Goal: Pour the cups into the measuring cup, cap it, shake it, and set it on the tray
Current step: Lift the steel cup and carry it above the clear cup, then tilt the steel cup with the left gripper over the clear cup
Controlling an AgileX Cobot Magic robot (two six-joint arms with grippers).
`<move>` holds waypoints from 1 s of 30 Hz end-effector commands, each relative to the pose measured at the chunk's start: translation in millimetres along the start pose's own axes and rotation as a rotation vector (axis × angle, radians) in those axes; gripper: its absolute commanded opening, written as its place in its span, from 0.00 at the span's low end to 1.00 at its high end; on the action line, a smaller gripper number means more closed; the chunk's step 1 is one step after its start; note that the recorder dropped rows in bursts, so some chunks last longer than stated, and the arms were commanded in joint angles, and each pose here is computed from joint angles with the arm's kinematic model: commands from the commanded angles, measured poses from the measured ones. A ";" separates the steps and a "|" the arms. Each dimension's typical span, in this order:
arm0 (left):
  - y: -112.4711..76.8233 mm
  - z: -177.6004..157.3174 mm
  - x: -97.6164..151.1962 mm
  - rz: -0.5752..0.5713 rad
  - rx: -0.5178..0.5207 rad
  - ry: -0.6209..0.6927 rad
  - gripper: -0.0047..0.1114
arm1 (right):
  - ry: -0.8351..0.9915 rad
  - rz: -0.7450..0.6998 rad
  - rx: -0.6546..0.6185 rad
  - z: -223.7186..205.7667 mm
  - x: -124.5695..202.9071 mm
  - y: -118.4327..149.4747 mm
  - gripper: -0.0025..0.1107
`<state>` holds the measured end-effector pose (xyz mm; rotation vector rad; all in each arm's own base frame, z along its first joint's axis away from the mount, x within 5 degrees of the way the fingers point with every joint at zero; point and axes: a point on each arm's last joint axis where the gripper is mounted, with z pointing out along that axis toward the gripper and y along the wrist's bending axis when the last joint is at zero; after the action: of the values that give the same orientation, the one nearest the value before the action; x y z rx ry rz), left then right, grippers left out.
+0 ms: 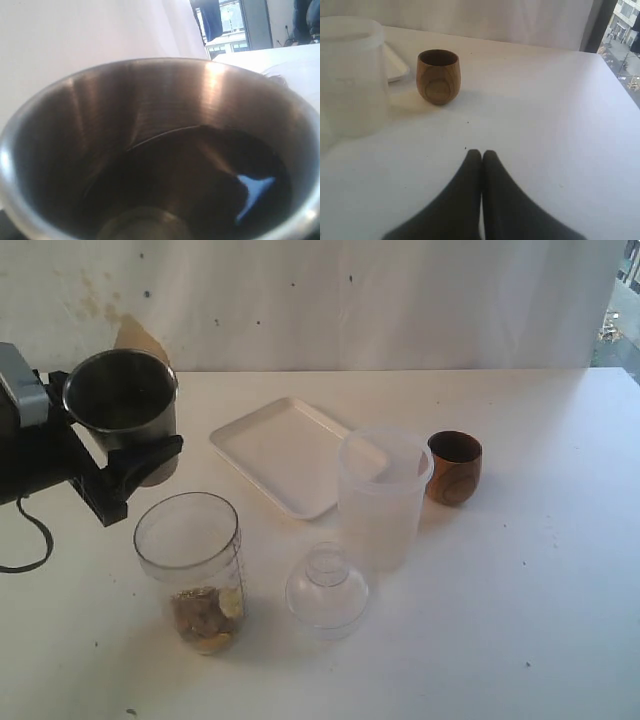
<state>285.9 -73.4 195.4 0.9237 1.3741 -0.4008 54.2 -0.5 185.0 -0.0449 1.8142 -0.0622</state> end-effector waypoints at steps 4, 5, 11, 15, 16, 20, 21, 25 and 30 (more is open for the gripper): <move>8.8 3.7 -22.3 0.083 -0.002 -0.132 0.04 | -0.008 -0.003 -0.002 0.1 1.0 0.2 0.02; 8.4 3.7 -22.3 0.152 -0.001 -0.132 0.04 | -0.008 -0.003 -0.002 0.1 1.0 0.2 0.02; 8.9 4.0 -20.5 0.088 -0.003 -0.112 0.04 | -0.008 -0.003 -0.002 0.1 1.0 0.2 0.02; 7.9 4.1 -19.2 0.098 0.009 -0.099 0.04 | -0.008 -0.003 -0.002 0.1 1.0 0.2 0.02; 8.0 4.1 -19.1 0.098 0.008 -0.097 0.04 | -0.008 -0.003 -0.002 0.1 1.0 0.2 0.02; 8.1 4.2 -18.2 0.083 0.008 -0.087 0.04 | -0.008 -0.003 -0.002 0.1 1.0 0.2 0.02; 8.1 4.2 -18.2 0.079 0.008 -0.087 0.04 | -0.008 -0.003 -0.002 0.1 1.0 0.2 0.02; 8.6 3.1 -19.0 0.052 0.011 -0.087 0.04 | -0.008 -0.003 -0.002 0.1 1.0 0.2 0.02; 17.5 -9.5 -24.4 0.048 -0.002 -0.078 0.04 | -0.008 -0.003 -0.002 0.1 1.0 0.2 0.02</move>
<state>289.5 -69.0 205.6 0.9765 1.3441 -0.3881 54.2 -0.5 185.0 -0.0449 1.8142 -0.0622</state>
